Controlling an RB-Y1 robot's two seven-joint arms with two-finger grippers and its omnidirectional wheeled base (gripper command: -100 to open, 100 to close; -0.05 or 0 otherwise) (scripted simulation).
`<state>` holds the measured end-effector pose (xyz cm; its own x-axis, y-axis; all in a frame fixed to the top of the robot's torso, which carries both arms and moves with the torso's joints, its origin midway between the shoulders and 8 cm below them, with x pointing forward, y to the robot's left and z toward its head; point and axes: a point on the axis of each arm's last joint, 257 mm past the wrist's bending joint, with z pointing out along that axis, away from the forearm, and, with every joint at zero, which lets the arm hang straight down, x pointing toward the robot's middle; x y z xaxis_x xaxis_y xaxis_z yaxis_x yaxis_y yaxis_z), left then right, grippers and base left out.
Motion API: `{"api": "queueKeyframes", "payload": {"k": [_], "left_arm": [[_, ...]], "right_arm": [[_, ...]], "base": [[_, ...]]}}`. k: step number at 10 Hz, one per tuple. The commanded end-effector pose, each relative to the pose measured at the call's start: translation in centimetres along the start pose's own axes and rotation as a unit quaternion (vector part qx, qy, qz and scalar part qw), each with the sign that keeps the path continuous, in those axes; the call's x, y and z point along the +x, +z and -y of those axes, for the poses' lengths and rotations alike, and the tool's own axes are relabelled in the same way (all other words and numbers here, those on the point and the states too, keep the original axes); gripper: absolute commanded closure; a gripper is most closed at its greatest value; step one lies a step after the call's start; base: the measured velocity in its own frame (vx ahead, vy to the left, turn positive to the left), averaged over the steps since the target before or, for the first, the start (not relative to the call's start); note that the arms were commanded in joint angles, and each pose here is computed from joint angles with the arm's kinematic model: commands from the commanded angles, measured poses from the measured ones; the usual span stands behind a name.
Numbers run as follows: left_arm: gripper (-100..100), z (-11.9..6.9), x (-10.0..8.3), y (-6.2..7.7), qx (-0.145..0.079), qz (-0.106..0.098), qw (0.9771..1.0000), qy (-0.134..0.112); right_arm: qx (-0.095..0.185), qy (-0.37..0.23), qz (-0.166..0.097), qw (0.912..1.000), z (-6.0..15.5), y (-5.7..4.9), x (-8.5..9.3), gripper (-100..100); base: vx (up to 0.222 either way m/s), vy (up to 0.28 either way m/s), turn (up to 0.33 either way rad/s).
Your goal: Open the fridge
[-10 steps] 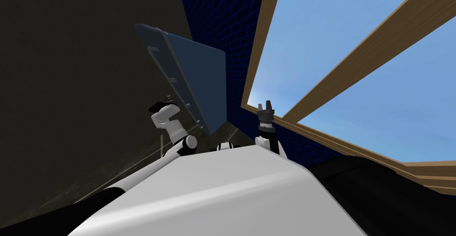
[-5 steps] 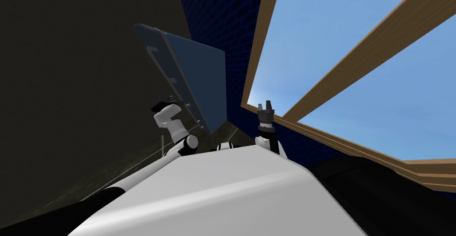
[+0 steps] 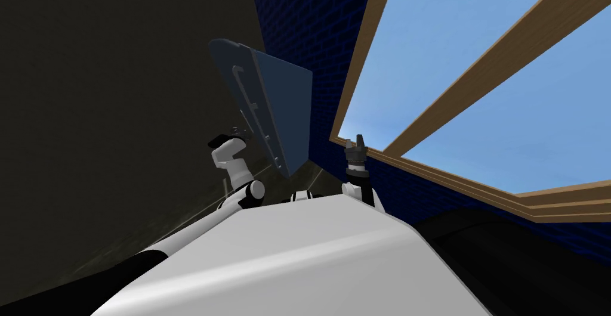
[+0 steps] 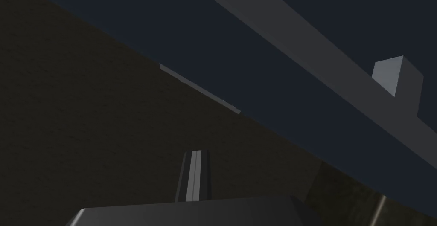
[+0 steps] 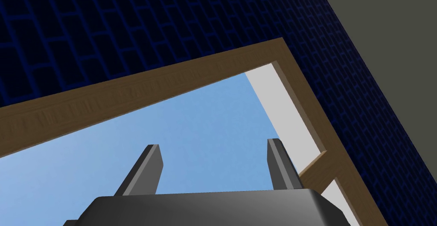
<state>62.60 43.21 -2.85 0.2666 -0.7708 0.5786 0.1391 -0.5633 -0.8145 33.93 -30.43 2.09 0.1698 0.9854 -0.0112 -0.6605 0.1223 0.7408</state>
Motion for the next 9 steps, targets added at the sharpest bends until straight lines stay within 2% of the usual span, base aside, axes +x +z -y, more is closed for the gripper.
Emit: {"api": "queueKeyframes", "payload": {"k": [1, 2, 3, 4, 5, 6, 7, 8, 9], "left_arm": [[100, -0.9, 1.5, 0.1, -0.011, -0.016, 0.9998, 0.001], [100, -1.6, 2.8, 0.4, -0.02, -0.03, 0.9994, 0.002], [100, -1.6, 2.8, 0.4, -0.02, -0.03, 0.9994, 0.002], [100, -2.4, 4.0, 0.5, -0.03, -0.043, 0.9986, 0.003], [100, -2.4, 4.0, 0.5, -0.03, -0.043, 0.9986, 0.003], [100, -3.2, 5.2, 0.6, -0.039, -0.056, 0.9977, 0.004], [100, -3.2, 5.2, 0.6, -0.039, -0.056, 0.9977, 0.004], [100, -4.1, 6.3, 0.7, -0.049, -0.069, 0.9964, 0.005], [100, -4.1, 6.3, 0.7, -0.049, -0.069, 0.9964, 0.005]], "right_arm": [[0.0, 0.0, 0.0, 1.0, 0.0, 0.0, 0.0, 0], [0.0, 0.0, 0.0, 1.0, 0.0, 0.0, 0.0, 0], [0.0, 0.0, 0.0, 1.0, 0.0, 0.0, 0.0, 0], [0.0, 0.0, 0.0, 1.0, 0.0, 0.0, 0.0, 0], [0.0, 0.0, 0.0, 1.0, 0.0, 0.0, 0.0, 0], [0.0, 0.0, 0.0, 1.0, 0.0, 0.0, 0.0, 0], [0.0, 0.0, 0.0, 1.0, 0.0, 0.0, 0.0, 0], [0.0, 0.0, 0.0, 1.0, 0.0, 0.0, 0.0, 0], [0.0, 0.0, 0.0, 1.0, 0.0, 0.0, 0.0, 0]], "base": [[-0.114, 0.24, -0.034], [-0.079, 0.285, -0.031], [-0.096, 0.242, -0.029], [-0.131, 0.246, -0.03], [-0.141, 0.235, -0.03], [-0.152, 0.271, -0.041], [-0.096, 0.219, -0.034], [-0.112, 0.262, -0.033], [-0.118, 0.256, -0.026]]}}
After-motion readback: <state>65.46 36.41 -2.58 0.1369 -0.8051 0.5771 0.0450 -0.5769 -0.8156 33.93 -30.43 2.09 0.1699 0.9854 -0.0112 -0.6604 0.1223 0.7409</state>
